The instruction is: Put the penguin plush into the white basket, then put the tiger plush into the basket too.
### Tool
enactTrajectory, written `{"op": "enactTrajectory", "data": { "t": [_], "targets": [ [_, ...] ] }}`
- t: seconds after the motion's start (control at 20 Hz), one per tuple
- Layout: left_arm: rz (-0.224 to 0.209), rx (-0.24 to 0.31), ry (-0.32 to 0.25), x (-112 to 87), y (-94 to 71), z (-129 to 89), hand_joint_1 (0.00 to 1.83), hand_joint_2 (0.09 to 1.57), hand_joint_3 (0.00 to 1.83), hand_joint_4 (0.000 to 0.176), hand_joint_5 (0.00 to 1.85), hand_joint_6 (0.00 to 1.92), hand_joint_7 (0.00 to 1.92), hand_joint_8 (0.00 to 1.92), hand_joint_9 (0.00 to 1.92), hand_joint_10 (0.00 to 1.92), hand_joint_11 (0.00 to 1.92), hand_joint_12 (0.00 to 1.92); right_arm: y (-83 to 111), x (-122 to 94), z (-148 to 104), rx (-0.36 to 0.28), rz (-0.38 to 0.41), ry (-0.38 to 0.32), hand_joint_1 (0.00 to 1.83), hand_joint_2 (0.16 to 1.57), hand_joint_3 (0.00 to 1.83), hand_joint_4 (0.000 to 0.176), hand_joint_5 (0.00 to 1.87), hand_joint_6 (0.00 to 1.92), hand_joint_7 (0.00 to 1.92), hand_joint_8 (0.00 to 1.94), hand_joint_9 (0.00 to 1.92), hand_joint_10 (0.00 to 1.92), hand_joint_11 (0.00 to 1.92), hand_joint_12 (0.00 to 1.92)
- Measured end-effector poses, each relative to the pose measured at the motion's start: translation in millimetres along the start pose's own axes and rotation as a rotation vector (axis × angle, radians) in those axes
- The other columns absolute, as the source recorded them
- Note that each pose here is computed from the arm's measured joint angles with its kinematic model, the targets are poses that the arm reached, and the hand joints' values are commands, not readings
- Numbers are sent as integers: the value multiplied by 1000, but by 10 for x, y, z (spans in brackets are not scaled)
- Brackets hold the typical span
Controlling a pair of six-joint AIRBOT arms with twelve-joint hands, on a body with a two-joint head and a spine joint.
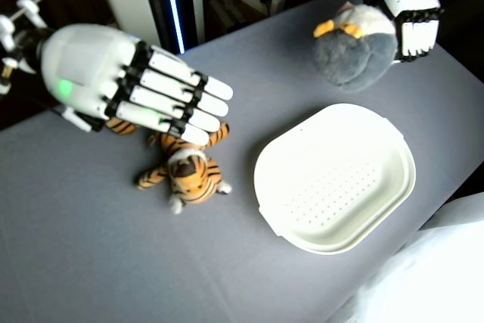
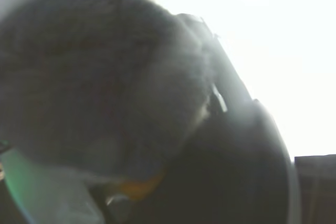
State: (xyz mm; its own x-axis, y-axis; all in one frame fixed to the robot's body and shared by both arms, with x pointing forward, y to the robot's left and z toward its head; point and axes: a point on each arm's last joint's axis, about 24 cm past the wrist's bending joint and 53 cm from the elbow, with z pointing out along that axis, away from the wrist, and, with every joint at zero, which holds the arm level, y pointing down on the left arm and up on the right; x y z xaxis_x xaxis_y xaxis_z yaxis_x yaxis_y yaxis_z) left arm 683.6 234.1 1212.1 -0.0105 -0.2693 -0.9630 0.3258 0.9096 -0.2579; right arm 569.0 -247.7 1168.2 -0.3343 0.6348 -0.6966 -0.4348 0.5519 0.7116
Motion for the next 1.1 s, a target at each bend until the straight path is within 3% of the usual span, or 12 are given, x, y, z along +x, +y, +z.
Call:
{"op": "enactTrajectory", "data": {
  "t": [0.05, 0.15, 0.35, 0.45, 0.5, 0.55, 0.7, 0.8, 0.85, 0.9, 0.95, 1.1],
  "targets": [
    [32, 10, 7, -3, -66, 96, 1577, 1018, 0, 0, 880, 1507, 1001, 1492, 1053, 1677, 1075, 1757, 2, 0, -1, -1, 0, 0, 690, 1246, 0, 30, 352, 1, 267, 6, 242, 3, 10, 645],
    [114, 27, 28, 2, -174, 297, 1639, 1000, 0, 0, 869, 1541, 945, 1688, 1017, 1774, 1063, 1815, 2, 16, -9, -2, -2, 7, 673, 1242, 0, 36, 353, 1, 290, 12, 260, 9, 35, 653],
    [250, 52, 64, -60, -372, 568, 1584, 1037, 5, 0, 774, 1765, 854, 1770, 846, 1790, 713, 1876, -5, 6, -9, 0, -3, 4, 657, 1255, 4, 42, 344, 0, 277, 1, 235, 0, 9, 635],
    [336, 43, 93, -27, -380, 705, 1586, 1039, 1, 0, 742, 1880, 822, 1867, 840, 1890, 847, 1919, -8, 3, -8, 0, -3, 3, 646, 1257, 2, 46, 345, 2, 288, 4, 246, 4, 22, 638],
    [368, 40, 100, -15, -392, 763, 1584, 1043, 0, 0, 777, 1763, 856, 1770, 888, 1832, 941, 1882, -8, 7, -8, -1, -3, 4, 625, 1263, 4, 63, 333, 0, 280, 1, 237, 1, 10, 633],
    [388, 32, 107, 0, -401, 828, 1582, 1043, 0, 0, 794, 1677, 865, 1715, 907, 1779, 966, 1826, -6, 14, -7, -4, -4, 7, 635, 1266, 4, 55, 334, 1, 281, 1, 238, 2, 14, 635],
    [424, 10, 158, 98, -297, 910, 1539, 1050, 0, 0, 784, 1850, 833, 1843, 887, 1871, 967, 1920, -17, 2, -5, -1, -6, 3, 666, 1274, 3, 37, 339, 2, 275, 0, 245, 2, 25, 632],
    [452, -11, 172, 106, -206, 945, 1436, 1074, 3, 0, 775, 1736, 847, 1713, 916, 1782, 974, 1910, -20, -6, -4, 0, -6, 0, 663, 1278, 4, 22, 351, 6, 291, 7, 250, 4, 29, 633],
    [457, -21, 172, 99, -176, 967, 1380, 1078, 1, 0, 786, 1540, 860, 1520, 918, 1644, 941, 1841, -17, -1, -4, -2, -6, 3, 675, 1279, 3, 18, 352, 5, 289, 4, 248, 3, 27, 630],
    [450, -35, 172, 91, -132, 977, 1238, 1107, 0, 0, 969, 975, 1010, 1065, 957, 1267, 897, 1617, -14, 4, -5, -3, -7, 5, 708, 1273, 0, 37, 343, 0, 293, 4, 255, 4, 36, 632],
    [443, -42, 178, 120, -116, 993, 1245, 1094, 0, 0, 1037, 805, 1013, 1090, 958, 1207, 876, 1587, -13, 4, -5, -3, -7, 5, 701, 1275, 0, 43, 336, 0, 289, 2, 250, 2, 31, 633],
    [430, -58, 222, 305, -45, 978, 1247, 1103, 0, 0, 1087, 658, 948, 1207, 943, 1147, 875, 1528, -13, -1, -5, -3, -6, 3, 711, 1273, 0, 38, 344, 3, 301, 5, 255, 3, 30, 638]
  ]
}}
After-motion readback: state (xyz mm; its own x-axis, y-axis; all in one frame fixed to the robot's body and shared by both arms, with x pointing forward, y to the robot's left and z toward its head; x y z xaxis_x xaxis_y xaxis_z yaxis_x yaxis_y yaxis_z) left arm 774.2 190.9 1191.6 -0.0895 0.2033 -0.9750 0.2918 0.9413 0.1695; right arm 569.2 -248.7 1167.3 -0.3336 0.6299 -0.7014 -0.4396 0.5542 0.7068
